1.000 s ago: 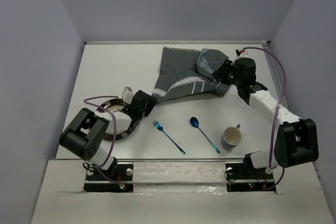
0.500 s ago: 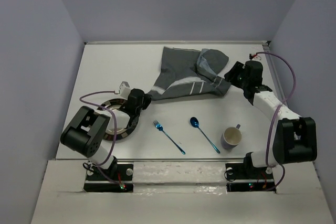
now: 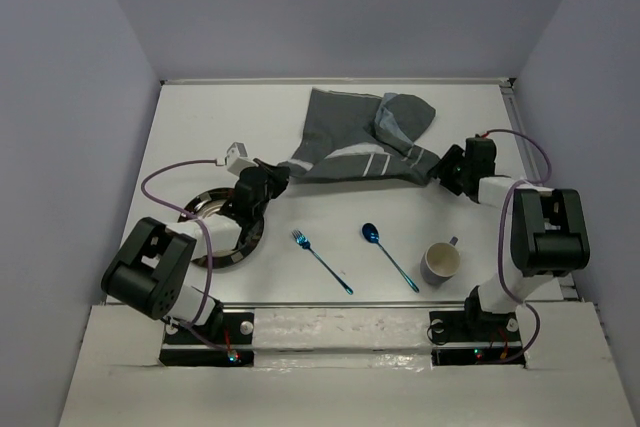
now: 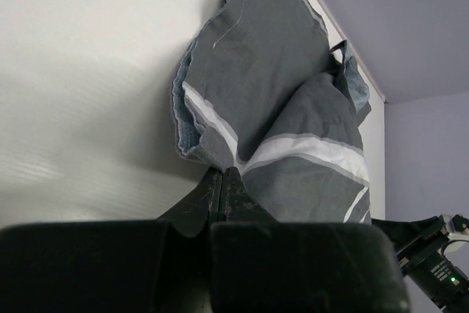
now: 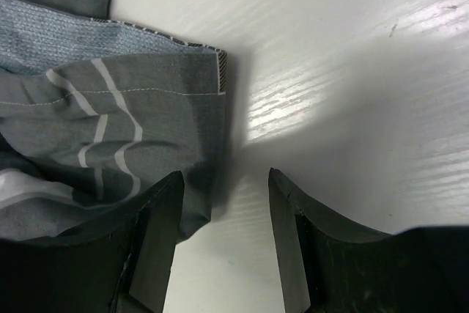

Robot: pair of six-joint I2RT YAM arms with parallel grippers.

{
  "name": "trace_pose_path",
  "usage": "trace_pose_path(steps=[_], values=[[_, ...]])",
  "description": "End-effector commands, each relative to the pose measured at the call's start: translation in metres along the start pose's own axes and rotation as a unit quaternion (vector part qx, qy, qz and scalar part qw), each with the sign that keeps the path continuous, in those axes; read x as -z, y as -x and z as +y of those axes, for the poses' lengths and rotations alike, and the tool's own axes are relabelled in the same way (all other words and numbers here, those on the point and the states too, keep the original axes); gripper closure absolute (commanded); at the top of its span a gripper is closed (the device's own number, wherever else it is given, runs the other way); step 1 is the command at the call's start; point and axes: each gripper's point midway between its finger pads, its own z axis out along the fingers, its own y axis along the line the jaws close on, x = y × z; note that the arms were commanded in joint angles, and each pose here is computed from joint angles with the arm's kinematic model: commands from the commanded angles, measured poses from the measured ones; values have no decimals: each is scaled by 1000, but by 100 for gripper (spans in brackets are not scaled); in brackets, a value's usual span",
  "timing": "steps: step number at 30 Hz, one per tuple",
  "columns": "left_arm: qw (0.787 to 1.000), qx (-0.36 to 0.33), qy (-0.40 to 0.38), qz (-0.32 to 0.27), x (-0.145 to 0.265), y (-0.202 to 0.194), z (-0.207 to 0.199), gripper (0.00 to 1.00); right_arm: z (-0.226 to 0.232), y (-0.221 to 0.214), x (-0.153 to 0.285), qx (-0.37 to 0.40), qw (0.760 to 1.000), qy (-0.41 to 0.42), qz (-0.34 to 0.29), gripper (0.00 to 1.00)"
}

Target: Set the dinner table for one person

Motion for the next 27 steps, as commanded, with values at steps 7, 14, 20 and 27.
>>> trace_pose_path(steps=[7, 14, 20, 27], values=[[999, -19, -40, -31, 8, 17, -17, 100, 7, 21, -26, -47, 998, 25, -32, 62], [998, -23, -45, -36, 8, 21, -23, 100, 11, 34, -28, -55, 995, 39, -70, 94], [993, -33, -83, -75, 10, 53, -66, 100, 49, 79, 22, -23, 982, 103, -157, 100], [962, -71, -151, -215, 69, 166, -174, 100, 103, 173, 182, 36, 937, 118, -326, 100]])
